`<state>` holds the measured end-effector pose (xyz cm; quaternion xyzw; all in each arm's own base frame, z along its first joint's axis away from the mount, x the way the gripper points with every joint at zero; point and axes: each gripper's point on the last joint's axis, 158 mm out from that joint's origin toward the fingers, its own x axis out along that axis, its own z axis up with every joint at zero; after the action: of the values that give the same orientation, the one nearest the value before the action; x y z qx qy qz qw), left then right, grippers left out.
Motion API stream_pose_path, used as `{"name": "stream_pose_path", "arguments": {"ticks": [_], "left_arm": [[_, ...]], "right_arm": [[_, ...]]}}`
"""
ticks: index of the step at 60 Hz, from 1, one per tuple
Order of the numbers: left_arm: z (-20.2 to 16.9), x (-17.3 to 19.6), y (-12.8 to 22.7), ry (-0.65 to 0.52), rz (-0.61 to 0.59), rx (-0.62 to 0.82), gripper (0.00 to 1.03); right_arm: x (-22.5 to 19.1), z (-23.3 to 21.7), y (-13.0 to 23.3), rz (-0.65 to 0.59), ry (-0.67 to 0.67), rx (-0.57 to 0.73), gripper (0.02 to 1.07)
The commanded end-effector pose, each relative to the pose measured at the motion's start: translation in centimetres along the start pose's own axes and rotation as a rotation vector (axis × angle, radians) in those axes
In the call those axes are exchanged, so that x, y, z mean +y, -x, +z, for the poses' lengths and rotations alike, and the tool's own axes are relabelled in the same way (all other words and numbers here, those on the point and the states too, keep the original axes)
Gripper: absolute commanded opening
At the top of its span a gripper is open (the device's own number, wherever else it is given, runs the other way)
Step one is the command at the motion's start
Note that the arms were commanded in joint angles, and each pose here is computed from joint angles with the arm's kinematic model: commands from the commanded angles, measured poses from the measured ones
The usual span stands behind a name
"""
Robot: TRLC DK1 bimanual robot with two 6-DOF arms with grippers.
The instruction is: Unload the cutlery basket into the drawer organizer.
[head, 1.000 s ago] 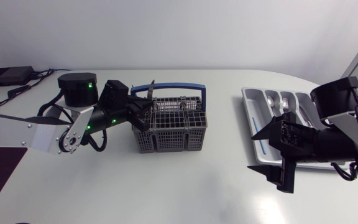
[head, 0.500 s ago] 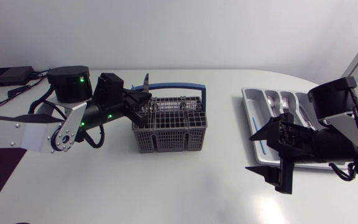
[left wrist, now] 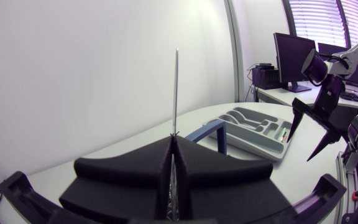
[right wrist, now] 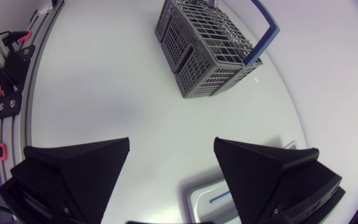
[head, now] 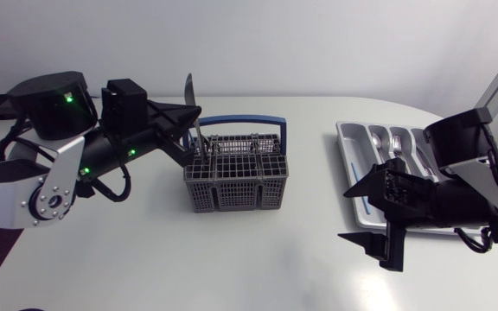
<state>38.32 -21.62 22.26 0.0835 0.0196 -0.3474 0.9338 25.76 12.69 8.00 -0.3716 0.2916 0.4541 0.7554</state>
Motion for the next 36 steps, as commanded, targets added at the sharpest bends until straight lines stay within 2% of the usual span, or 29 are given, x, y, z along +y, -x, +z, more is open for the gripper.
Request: {"name": "stream_pose_path", "arguments": {"ticks": [1, 26, 36], "left_arm": [[1.5, -0.8, 1.1, -0.002, -0.003, -0.038, 0.03], [4.6, -1.4, 3.3, -0.020, 0.026, -0.080, 0.03], [5.9, -3.2, 3.6, 0.045, -0.059, -0.063, 0.03]], "right_arm": [[-0.3, 1.1, 0.4, -0.018, -0.017, -0.023, 1.00], [-1.6, 5.5, 1.9, -0.094, -0.040, -0.146, 1.00], [-1.0, 8.3, 2.0, -0.035, -0.040, -0.205, 1.00]]}}
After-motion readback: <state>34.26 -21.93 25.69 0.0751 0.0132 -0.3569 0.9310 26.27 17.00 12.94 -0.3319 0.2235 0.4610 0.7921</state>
